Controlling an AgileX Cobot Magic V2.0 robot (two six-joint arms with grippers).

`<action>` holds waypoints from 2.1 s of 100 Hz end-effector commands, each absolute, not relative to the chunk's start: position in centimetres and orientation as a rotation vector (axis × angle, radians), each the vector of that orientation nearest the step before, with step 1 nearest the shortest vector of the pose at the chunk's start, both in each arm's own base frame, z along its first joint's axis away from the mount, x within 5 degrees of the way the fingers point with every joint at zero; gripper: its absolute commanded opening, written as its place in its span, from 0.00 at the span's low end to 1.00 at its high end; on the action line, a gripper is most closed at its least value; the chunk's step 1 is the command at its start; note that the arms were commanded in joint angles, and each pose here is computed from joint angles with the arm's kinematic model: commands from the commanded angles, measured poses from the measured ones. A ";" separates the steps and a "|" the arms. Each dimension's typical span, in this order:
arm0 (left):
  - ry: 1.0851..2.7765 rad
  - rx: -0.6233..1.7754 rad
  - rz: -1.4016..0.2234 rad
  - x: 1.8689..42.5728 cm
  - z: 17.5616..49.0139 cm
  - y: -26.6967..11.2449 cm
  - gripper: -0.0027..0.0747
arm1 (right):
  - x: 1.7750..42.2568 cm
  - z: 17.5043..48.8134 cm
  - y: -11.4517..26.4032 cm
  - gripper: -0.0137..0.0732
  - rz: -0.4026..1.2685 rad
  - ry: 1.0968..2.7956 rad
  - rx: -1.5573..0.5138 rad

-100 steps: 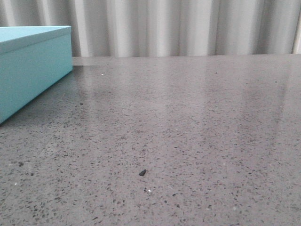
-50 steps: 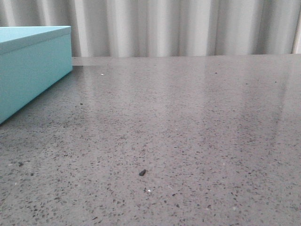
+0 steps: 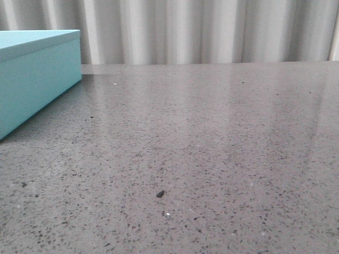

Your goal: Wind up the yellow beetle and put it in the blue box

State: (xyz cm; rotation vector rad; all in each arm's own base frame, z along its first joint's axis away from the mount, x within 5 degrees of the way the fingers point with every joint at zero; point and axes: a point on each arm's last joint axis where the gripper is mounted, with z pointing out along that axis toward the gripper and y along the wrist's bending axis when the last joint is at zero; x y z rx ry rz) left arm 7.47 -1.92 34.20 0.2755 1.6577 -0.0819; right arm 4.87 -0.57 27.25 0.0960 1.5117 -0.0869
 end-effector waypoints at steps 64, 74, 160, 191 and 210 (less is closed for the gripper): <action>1.512 0.111 -0.167 4.9 28.7 -1.5 0.01 | 4.5 28.6 -0.5 0.09 -0.108 1.435 0.078; 1.529 0.111 -0.168 5.1 28.2 -1.5 0.01 | 4.5 28.6 -0.5 0.09 -0.108 1.435 0.078; 1.409 0.151 0.087 5.1 26.6 -0.4 0.01 | 4.5 28.6 -0.5 0.09 -0.108 1.435 0.078; 1.279 -0.002 -0.056 4.9 23.1 -0.1 0.01 | 4.5 28.6 -0.5 0.09 -0.108 1.435 0.078; 1.541 0.000 -0.055 5.5 20.0 -0.2 0.01 | 4.5 28.6 -0.5 0.09 -0.108 1.435 0.078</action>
